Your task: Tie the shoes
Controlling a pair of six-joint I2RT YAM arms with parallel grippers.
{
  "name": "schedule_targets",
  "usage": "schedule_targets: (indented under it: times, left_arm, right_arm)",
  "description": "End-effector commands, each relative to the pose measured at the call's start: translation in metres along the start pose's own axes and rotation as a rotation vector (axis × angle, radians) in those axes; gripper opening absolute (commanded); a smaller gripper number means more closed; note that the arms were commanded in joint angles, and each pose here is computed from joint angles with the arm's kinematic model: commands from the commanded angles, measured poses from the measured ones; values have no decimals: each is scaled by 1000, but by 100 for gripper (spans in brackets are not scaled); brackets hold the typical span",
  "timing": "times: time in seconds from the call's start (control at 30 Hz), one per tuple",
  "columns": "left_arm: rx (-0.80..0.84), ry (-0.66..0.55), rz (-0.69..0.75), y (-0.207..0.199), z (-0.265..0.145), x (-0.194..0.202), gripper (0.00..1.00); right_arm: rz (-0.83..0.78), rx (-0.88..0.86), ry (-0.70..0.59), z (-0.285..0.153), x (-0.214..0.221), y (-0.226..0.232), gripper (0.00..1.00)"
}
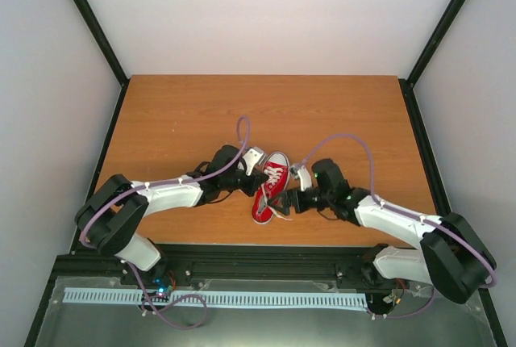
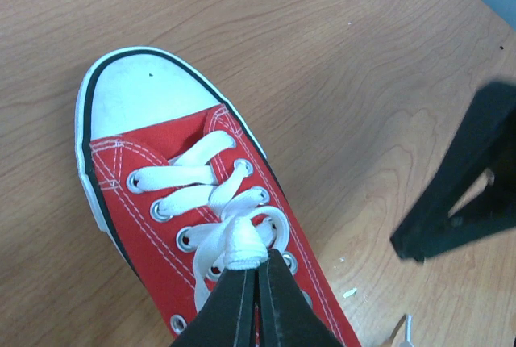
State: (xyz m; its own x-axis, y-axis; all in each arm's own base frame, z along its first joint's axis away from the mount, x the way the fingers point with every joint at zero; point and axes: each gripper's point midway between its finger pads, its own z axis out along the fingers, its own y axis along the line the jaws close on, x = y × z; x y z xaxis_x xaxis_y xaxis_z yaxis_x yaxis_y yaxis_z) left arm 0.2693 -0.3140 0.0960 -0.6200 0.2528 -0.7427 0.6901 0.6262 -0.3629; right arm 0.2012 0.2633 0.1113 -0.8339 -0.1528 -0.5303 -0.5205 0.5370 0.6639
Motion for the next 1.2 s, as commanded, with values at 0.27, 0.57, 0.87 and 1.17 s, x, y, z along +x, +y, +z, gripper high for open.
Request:
schedule_targets:
  times: [0.27,0.57,0.87,1.17]
  left_arm:
    - [55,-63,-14,-10,-5,-11,1]
    - [53,-68,-14,-11,-7,-12,1]
    - [50,-83,-31,-11,-10,-12,1]
    - [68,-162,-65,-19,-28,-18,1]
  right_arm:
    - [-18,69,-39,26,24,-5,53]
    - [-39,22,31,37,35,0,40]
    - [-16,95,14,39,31,-12,4]
    - [90,357,23,21,31,-61,3]
